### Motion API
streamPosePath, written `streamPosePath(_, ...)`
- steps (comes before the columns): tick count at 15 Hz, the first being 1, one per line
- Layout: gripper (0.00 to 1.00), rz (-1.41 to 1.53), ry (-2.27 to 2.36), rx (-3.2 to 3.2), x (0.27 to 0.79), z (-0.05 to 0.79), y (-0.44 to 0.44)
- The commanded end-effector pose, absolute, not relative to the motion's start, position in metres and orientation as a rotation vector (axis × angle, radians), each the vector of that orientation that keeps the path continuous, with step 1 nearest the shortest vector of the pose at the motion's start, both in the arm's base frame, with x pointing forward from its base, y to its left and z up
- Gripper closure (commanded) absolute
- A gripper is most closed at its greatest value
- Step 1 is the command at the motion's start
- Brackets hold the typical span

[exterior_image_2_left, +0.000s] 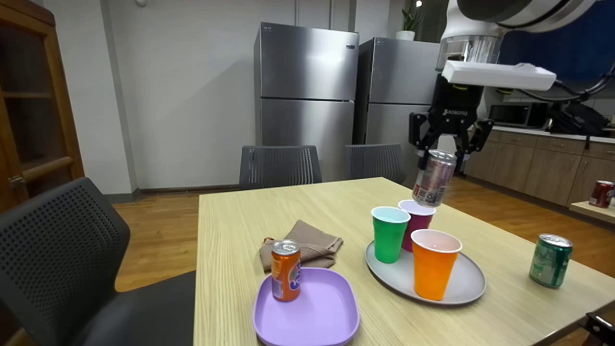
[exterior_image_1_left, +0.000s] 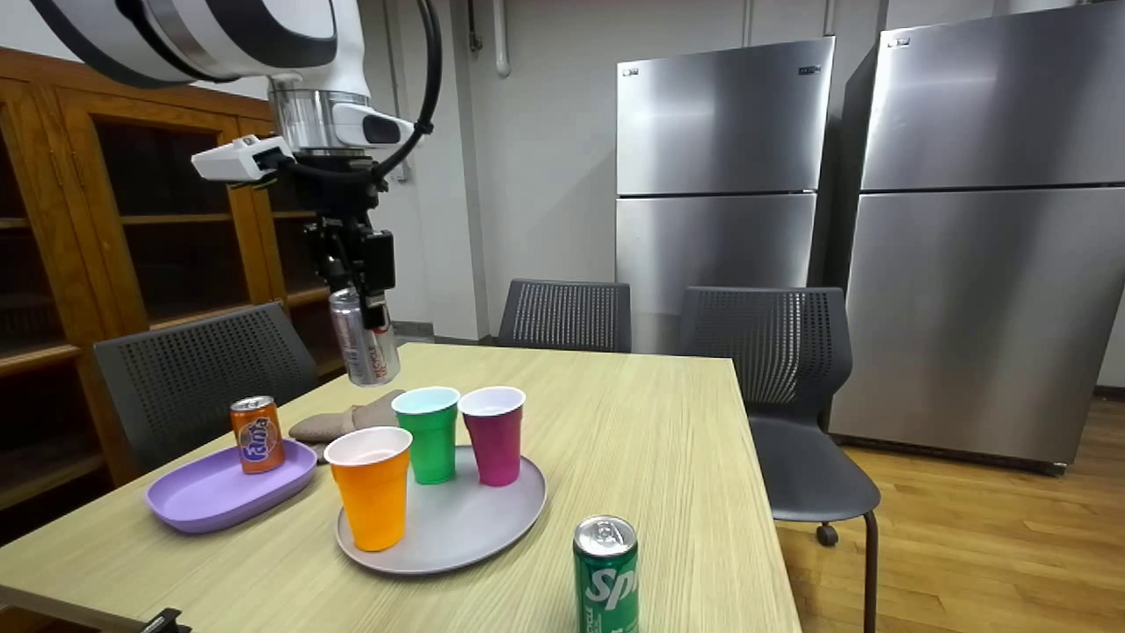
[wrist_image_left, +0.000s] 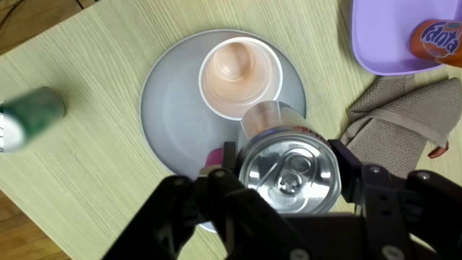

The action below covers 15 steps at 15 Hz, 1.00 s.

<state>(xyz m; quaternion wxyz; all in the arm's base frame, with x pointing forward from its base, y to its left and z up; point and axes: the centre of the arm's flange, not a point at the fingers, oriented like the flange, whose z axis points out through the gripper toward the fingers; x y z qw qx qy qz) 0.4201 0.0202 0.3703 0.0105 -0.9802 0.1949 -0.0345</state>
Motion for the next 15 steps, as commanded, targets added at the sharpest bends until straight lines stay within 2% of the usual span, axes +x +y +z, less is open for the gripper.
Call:
streamPosePath(1,0.61,-0.097,0.477,-3.077,0.415,0.392,0.05)
streamPosePath(15,0.61,-0.044,0.089,-3.142,0.393,0.381,0.164)
